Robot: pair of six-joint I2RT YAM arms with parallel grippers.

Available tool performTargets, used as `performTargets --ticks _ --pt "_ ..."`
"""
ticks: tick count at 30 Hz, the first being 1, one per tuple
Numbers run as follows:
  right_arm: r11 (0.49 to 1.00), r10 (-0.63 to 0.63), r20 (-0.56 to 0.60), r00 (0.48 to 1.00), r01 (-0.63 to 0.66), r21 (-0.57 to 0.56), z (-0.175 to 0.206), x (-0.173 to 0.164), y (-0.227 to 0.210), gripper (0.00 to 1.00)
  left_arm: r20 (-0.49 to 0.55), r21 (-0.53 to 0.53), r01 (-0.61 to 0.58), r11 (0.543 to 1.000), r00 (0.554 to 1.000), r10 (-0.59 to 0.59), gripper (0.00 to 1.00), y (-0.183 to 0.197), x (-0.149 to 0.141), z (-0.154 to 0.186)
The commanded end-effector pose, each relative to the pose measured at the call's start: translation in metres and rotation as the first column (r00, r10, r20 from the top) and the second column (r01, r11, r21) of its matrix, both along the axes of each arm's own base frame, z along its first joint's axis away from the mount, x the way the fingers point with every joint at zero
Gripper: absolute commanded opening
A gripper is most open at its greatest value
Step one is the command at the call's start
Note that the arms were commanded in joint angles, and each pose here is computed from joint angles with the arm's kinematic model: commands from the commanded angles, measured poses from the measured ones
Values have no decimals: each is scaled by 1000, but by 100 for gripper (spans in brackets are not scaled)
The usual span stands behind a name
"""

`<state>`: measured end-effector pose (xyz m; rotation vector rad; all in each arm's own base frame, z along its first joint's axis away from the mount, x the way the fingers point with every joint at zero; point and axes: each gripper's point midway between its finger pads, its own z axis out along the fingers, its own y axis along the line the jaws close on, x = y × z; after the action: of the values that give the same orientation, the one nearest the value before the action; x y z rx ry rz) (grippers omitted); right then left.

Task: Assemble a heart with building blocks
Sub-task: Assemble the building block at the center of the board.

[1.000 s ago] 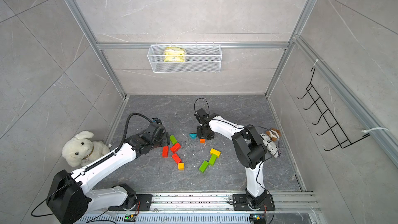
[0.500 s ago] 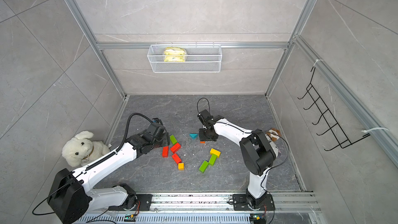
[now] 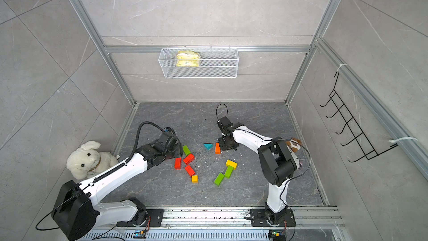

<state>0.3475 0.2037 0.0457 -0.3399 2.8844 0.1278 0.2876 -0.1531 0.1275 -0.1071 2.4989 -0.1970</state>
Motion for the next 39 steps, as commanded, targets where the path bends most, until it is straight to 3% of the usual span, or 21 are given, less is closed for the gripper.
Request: performTargets --ticks 1,14,39 --pt "999 25 -51 998 -27 -35 -19 -4 -1 32 23 18 4 1000 1000 -5 65 0 6 11" --pt "996 87 -58 995 -85 30 -20 -8 33 33 10 20 -4 1000 1000 4 65 1 5 4" --pt "996 83 -41 996 -82 15 -20 0 45 34 -3 23 -6 1000 1000 7 64 1 3 -5"
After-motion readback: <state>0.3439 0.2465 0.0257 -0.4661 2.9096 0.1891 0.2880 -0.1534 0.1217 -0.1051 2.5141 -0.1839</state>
